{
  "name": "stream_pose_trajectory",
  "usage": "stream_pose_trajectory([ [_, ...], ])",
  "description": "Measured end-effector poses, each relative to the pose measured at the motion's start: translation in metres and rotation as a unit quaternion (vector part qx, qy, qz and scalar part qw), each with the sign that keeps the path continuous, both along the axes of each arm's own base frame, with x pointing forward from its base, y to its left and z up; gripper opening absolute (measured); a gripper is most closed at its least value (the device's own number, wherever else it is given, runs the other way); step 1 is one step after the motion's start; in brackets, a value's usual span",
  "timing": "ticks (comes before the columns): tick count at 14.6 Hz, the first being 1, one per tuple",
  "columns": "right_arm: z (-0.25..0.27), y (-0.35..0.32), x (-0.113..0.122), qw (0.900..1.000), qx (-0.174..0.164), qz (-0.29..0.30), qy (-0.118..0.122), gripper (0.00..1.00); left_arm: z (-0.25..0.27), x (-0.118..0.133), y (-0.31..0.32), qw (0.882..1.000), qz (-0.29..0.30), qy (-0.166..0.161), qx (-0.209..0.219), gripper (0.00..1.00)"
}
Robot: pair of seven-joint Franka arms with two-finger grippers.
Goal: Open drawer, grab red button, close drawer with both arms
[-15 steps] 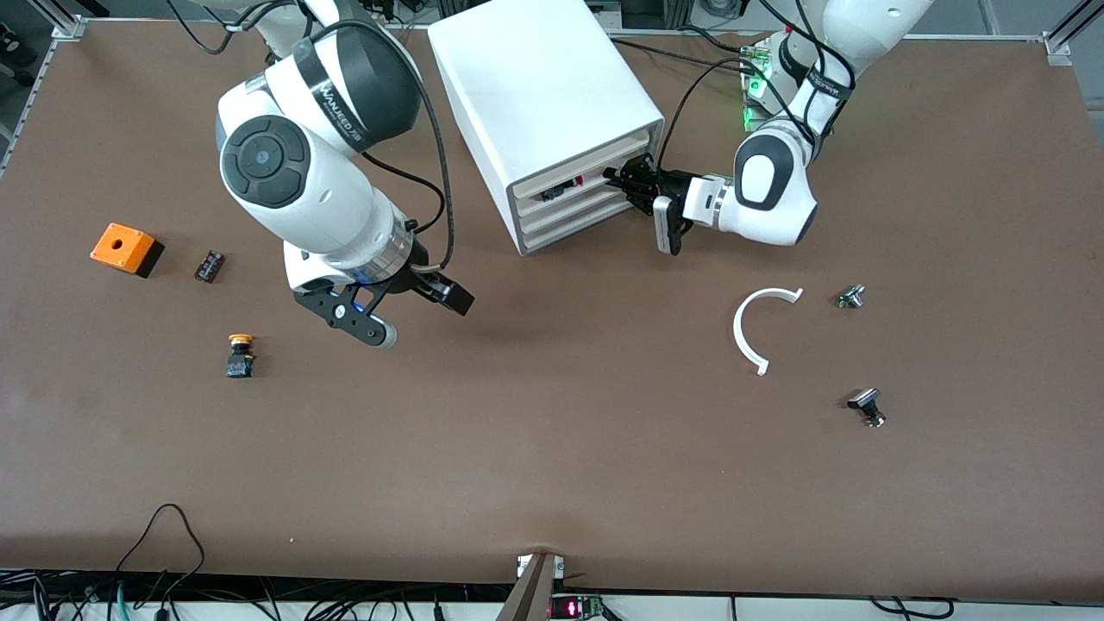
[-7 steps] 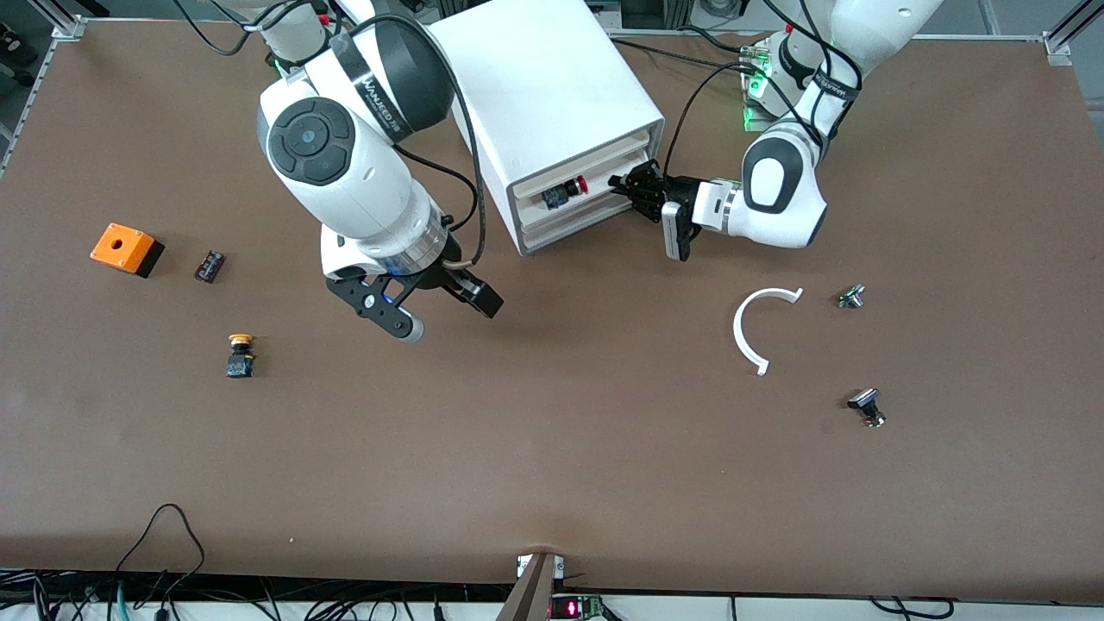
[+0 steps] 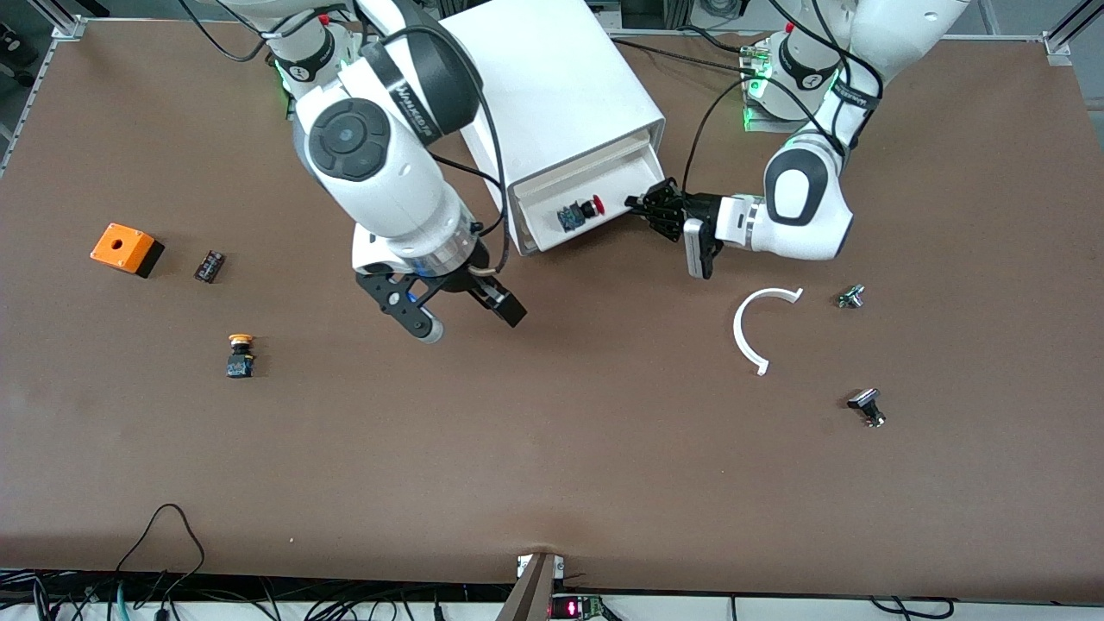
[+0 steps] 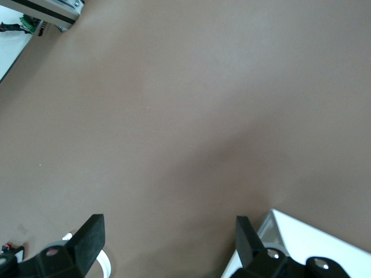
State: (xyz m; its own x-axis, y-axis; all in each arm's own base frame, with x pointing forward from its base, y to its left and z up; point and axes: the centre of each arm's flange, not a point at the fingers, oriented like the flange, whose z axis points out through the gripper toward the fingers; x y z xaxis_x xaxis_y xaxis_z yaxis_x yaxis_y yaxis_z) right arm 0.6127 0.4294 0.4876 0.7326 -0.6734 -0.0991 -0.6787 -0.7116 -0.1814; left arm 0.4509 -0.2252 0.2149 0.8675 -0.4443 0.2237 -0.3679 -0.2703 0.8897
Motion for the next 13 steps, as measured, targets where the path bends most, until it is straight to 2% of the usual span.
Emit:
stream_pose_trajectory([
  [3, -0.011, 0.035, -0.014, 0.999, 0.008, -0.035, 0.008, 1.00, -0.001, 0.021, 0.009, 1.000, 0.002, -0.010, 0.000, 0.13],
  [8, -0.019, 0.081, -0.047, 0.998, 0.013, -0.063, 0.020, 1.00, 0.000, 0.031, 0.018, 1.000, 0.011, -0.013, -0.004, 0.13],
  [12, -0.047, 0.119, -0.079, 0.997, -0.005, -0.062, 0.045, 1.00, 0.003, 0.036, 0.021, 1.000, 0.015, -0.018, -0.004, 0.14],
  [13, -0.060, 0.129, -0.088, 0.997, -0.014, -0.057, 0.054, 1.00, 0.004, 0.038, 0.021, 1.000, 0.016, -0.020, -0.004, 0.17],
])
